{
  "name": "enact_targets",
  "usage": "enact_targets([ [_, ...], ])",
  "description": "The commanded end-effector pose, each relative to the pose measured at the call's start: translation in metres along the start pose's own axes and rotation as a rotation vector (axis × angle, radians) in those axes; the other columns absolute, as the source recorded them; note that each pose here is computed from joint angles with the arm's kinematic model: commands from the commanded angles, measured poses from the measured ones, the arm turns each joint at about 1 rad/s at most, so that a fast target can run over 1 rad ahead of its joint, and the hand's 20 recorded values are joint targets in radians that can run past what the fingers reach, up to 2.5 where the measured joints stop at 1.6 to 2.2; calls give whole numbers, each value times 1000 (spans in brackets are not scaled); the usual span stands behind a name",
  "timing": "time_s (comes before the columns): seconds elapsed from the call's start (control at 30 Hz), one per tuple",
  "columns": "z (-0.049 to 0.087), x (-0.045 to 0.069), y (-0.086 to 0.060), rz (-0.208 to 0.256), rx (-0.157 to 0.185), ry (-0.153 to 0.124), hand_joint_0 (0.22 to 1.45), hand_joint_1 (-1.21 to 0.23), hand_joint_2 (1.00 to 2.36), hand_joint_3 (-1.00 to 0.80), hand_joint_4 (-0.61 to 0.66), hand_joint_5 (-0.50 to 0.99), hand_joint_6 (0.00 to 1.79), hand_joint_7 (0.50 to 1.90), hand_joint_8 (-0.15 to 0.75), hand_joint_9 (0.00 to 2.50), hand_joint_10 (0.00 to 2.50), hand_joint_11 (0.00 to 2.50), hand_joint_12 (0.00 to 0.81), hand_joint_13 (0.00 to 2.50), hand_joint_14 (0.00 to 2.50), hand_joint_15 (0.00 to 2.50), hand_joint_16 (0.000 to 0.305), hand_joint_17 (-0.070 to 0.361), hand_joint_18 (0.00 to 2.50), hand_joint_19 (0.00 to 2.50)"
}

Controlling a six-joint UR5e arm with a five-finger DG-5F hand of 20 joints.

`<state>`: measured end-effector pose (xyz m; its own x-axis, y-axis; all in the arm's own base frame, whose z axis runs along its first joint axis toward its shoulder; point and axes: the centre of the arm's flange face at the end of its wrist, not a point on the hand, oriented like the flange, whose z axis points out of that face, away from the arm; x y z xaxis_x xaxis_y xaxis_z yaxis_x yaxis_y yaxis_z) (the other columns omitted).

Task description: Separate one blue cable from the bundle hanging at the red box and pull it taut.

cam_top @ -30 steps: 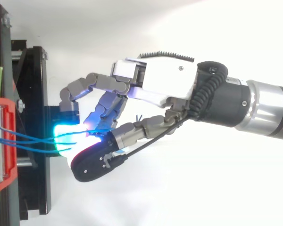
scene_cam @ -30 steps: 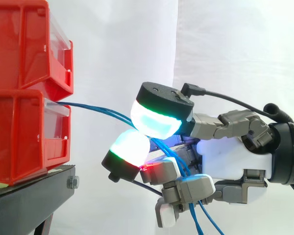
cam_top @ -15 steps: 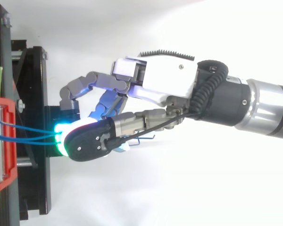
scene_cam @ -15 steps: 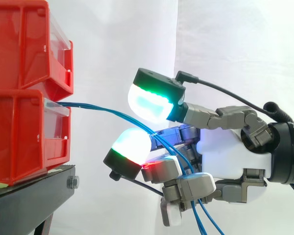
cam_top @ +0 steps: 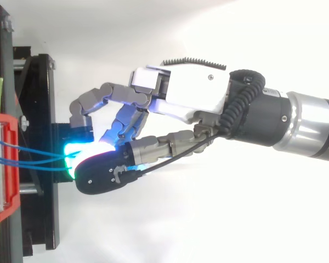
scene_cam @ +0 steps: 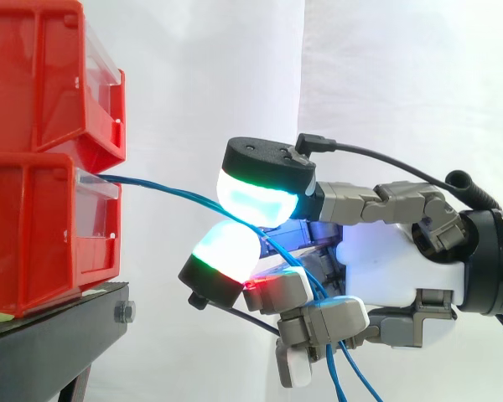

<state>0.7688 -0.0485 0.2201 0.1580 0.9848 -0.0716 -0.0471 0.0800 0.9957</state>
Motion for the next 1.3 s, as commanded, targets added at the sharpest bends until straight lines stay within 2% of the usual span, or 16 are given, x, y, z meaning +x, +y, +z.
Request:
enact_targets([
  [0.0, 0, -2, 0, 1, 0, 1, 701, -811, 1025, -191, 96, -189, 803, 1193, 339, 1086, 24, 1304, 373, 1317, 16, 1556, 49, 111, 1001, 755],
  [0.27, -1, -6, -1, -1, 13, -6, 765, -889, 1017, -311, 96, -202, 822, 1185, 331, 1035, 23, 1302, 376, 1250, 18, 1541, 49, 111, 938, 726],
  [0.43, -2, -10, 4, -4, 17, -8, 812, -873, 1005, -439, 87, -206, 823, 1171, 328, 999, 23, 1310, 381, 1230, 18, 1541, 49, 111, 907, 722],
  [0.5, -5, -13, 16, -13, 22, -11, 833, -859, 1001, -488, 76, -208, 824, 1157, 323, 972, 23, 1331, 378, 1209, 18, 1521, 49, 110, 887, 721],
  [0.57, -8, -15, 21, -33, 42, -15, 841, -850, 1000, -500, 73, -208, 824, 1153, 322, 970, 24, 1342, 376, 1187, 20, 1487, 48, 109, 877, 724],
  [0.6, -11, -15, 21, -51, 63, -20, 847, -847, 1000, -500, 74, -208, 825, 1142, 321, 965, 23, 1367, 382, 1187, 20, 1464, 48, 109, 871, 723],
  [0.77, -15, -17, 22, -73, 97, -36, 847, -846, 1000, -500, 110, -207, 823, 1121, 322, 952, 24, 1385, 390, 1162, 22, 1423, 48, 108, 864, 711],
  [0.83, -16, -16, 21, -76, 103, -38, 800, -880, 1000, -500, 123, -203, 815, 1179, 322, 951, 23, 1387, 396, 1160, 25, 1393, 48, 108, 903, 665],
  [0.97, -16, -14, 21, -81, 104, -46, 598, -887, 1000, -500, 145, -201, 824, 1202, 327, 970, 22, 1445, 403, 1159, 25, 1347, 48, 109, 905, 687],
  [1.13, -16, -13, 21, -83, 104, -46, 487, -932, 1000, -500, 173, -206, 824, 1170, 352, 970, 18, 1496, 447, 1145, 24, 1289, 54, 121, 938, 661],
  [1.27, -16, -13, 21, -84, 102, -46, 474, -985, 1000, -500, 180, -211, 825, 1150, 359, 936, 17, 1515, 449, 1124, 24, 1246, 55, 123, 931, 658],
])
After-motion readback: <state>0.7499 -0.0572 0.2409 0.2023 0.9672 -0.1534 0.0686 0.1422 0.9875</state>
